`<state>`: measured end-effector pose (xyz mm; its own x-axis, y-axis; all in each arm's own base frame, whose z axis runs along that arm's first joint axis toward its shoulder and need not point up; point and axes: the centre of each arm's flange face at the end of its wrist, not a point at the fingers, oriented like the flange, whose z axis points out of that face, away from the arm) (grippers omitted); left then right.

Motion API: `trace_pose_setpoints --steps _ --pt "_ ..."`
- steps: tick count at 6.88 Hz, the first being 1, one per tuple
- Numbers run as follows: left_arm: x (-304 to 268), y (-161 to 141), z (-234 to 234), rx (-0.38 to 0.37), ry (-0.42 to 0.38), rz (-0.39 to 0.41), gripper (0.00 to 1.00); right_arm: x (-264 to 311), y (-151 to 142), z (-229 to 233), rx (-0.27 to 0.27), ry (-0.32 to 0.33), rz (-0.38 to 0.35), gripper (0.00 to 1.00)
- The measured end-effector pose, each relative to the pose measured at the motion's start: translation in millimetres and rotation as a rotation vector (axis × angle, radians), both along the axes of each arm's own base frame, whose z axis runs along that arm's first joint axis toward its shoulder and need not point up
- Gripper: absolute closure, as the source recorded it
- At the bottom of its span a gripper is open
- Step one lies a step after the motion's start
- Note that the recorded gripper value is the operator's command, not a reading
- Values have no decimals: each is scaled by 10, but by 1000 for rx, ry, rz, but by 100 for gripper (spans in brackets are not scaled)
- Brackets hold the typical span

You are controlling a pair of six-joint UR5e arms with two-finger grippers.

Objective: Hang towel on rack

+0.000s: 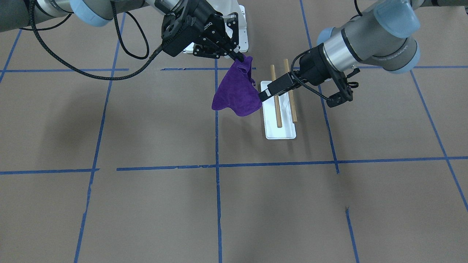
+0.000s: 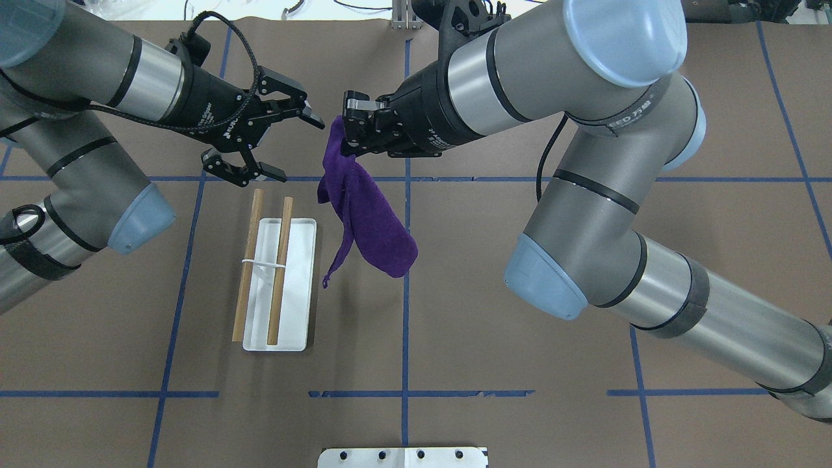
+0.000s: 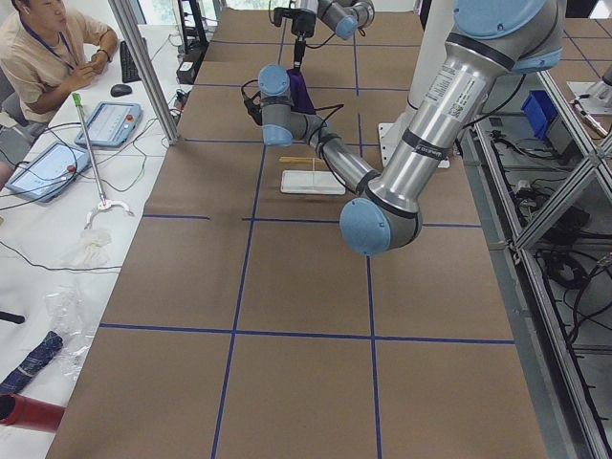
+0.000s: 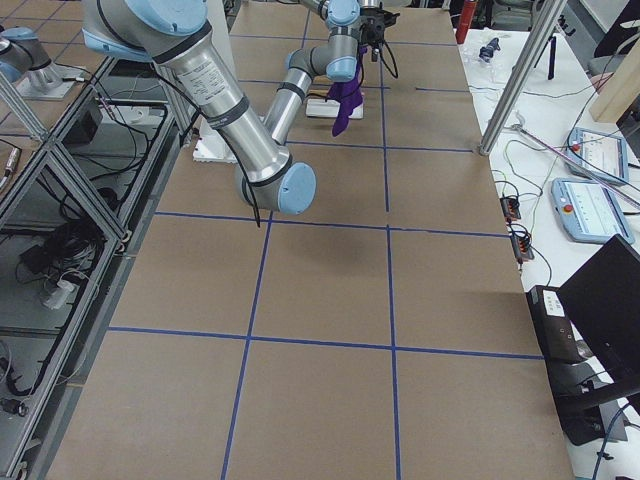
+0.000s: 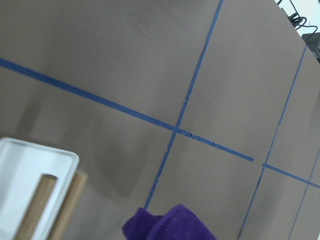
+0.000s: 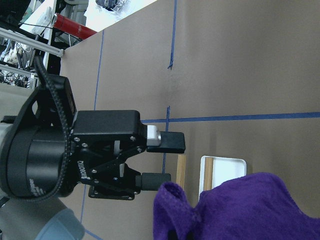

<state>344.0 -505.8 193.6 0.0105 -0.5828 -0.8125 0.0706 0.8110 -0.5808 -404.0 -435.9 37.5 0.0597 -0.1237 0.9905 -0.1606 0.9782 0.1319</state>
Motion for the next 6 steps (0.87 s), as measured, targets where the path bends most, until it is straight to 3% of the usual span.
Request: trace_pose_setpoints --steps 1,2,4,5,6 --pt "59 11 -144 -82 16 3 4 -30 22 -1 68 12 -3 100" --pt "123 48 -234 -132 27 13 13 -52 39 3 112 20 -7 100" --pt "221 135 -354 -180 41 33 90 -80 57 9 152 28 -13 100" --pt "239 158 -367 -187 43 38 100 -80 58 11 158 28 -14 100" --pt "243 168 -357 -186 42 40 100 -73 58 14 161 28 -13 100"
